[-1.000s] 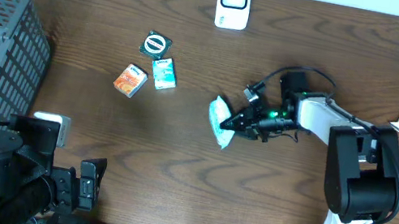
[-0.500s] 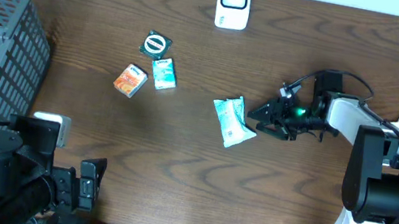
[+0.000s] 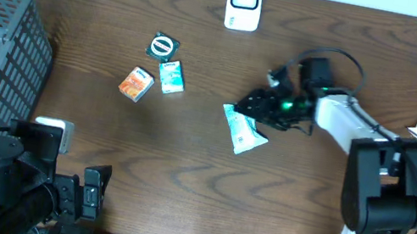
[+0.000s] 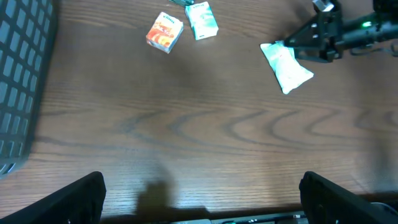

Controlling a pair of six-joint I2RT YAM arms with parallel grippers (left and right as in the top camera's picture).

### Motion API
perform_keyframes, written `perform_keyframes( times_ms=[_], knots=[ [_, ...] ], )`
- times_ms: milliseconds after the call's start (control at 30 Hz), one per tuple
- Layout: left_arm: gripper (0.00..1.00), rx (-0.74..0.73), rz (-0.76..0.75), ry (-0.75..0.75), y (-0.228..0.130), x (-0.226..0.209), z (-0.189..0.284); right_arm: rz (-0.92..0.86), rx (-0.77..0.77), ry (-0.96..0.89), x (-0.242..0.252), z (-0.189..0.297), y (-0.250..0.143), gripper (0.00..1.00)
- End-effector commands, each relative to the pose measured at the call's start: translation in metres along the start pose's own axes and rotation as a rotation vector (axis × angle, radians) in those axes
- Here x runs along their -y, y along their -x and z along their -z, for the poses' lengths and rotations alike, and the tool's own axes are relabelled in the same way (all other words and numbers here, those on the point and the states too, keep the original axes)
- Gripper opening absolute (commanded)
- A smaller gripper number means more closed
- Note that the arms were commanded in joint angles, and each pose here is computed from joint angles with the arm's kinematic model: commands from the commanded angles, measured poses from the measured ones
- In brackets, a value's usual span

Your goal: Scan the item barcode

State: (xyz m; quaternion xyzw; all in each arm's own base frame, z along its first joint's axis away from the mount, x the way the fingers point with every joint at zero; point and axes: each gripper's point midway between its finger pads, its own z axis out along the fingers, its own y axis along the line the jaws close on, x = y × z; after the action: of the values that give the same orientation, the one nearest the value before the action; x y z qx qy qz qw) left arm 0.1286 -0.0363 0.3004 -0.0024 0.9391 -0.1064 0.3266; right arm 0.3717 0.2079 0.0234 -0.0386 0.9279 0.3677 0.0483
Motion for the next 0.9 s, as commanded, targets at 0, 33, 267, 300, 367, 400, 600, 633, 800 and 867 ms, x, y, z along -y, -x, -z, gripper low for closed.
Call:
perform_keyframes(
  times_ms=[0, 33, 267, 300, 367, 400, 600, 633, 800, 867],
  knots=[
    [0.98, 0.001, 0.005, 0.009, 0.001, -0.001, 0.000, 0.008, -0.003, -0.211, 0.027, -0.013, -0.009, 0.80],
    [0.98, 0.002, 0.005, 0.009, 0.001, -0.001, 0.000, 0.012, -0.008, -0.235, 0.028, -0.014, -0.011, 0.77],
    [0.97, 0.001, 0.005, 0.009, 0.001, -0.001, 0.000, 0.019, -0.031, -0.253, 0.027, -0.019, -0.019, 0.27],
    [0.98, 0.001, 0.005, 0.010, 0.001, -0.002, 0.000, 0.019, -0.032, -0.251, 0.027, -0.019, -0.019, 0.20],
    [0.98, 0.002, 0.005, 0.010, 0.001, -0.002, 0.000, 0.007, -0.032, -0.251, 0.027, -0.019, -0.019, 0.04],
    [0.98, 0.001, 0.005, 0.009, 0.001, -0.001, 0.000, -0.004, -0.032, -0.251, 0.027, -0.019, -0.020, 0.01],
    [0.98, 0.001, 0.005, 0.009, 0.001, -0.001, 0.000, -0.045, -0.041, -0.107, 0.006, -0.011, -0.018, 0.01],
    [0.98, 0.001, 0.005, 0.009, 0.001, -0.001, 0.000, -0.045, -0.033, -0.069, 0.000, -0.007, -0.014, 0.01],
    [0.98, 0.001, 0.005, 0.010, 0.001, -0.002, 0.000, -0.031, 0.033, 0.126, -0.035, 0.031, 0.011, 0.01],
    [0.98, 0.001, 0.005, 0.009, 0.001, -0.001, 0.000, -0.033, 0.076, 0.190, -0.046, 0.050, 0.022, 0.01]
  ],
)
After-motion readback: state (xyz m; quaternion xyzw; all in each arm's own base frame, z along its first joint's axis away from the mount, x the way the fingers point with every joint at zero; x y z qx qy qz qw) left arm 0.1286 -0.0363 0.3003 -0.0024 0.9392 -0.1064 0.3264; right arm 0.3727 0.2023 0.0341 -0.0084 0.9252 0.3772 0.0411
